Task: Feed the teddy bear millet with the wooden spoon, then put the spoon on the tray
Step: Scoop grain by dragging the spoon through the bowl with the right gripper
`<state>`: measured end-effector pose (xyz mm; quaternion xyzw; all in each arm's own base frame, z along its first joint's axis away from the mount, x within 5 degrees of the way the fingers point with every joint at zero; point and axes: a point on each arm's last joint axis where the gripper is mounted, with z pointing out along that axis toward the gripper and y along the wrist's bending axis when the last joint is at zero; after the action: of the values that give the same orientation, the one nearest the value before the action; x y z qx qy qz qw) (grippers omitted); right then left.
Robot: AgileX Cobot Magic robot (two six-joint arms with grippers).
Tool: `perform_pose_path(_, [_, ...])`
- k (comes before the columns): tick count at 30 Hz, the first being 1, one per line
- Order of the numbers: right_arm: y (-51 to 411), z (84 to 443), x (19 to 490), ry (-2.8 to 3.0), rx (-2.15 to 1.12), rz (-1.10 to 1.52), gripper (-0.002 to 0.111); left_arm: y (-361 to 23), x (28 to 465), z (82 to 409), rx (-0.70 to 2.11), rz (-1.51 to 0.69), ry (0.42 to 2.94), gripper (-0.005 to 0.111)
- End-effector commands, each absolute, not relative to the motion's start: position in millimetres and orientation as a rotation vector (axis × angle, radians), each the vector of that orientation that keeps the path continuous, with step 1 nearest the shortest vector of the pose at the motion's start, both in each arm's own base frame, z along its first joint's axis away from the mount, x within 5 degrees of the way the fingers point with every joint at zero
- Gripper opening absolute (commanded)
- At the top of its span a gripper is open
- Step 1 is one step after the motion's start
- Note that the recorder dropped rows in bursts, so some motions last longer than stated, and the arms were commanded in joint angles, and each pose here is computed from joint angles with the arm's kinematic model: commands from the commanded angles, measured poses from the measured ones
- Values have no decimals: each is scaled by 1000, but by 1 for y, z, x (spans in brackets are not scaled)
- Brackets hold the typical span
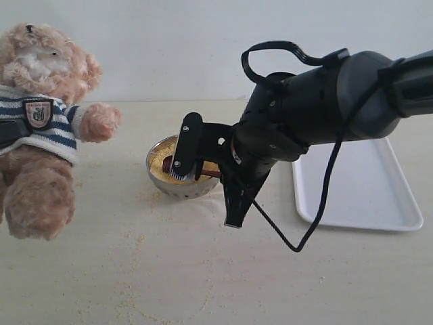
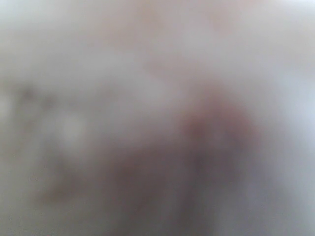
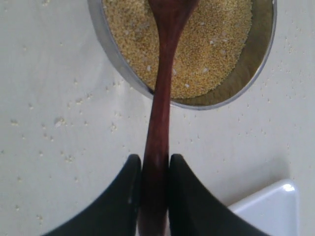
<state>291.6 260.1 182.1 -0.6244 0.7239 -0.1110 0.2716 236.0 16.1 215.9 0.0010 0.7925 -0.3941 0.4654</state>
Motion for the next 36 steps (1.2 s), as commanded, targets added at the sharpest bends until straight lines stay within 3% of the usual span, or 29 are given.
perform_pose_path(1, [261,183,291,1940,-1706,-300,0,15,235,217,-1,-985,1930,5])
perform_pose_path(36, [259,181,293,2115,-1484,-141,0,15,235,217,-1,-985,1930,5])
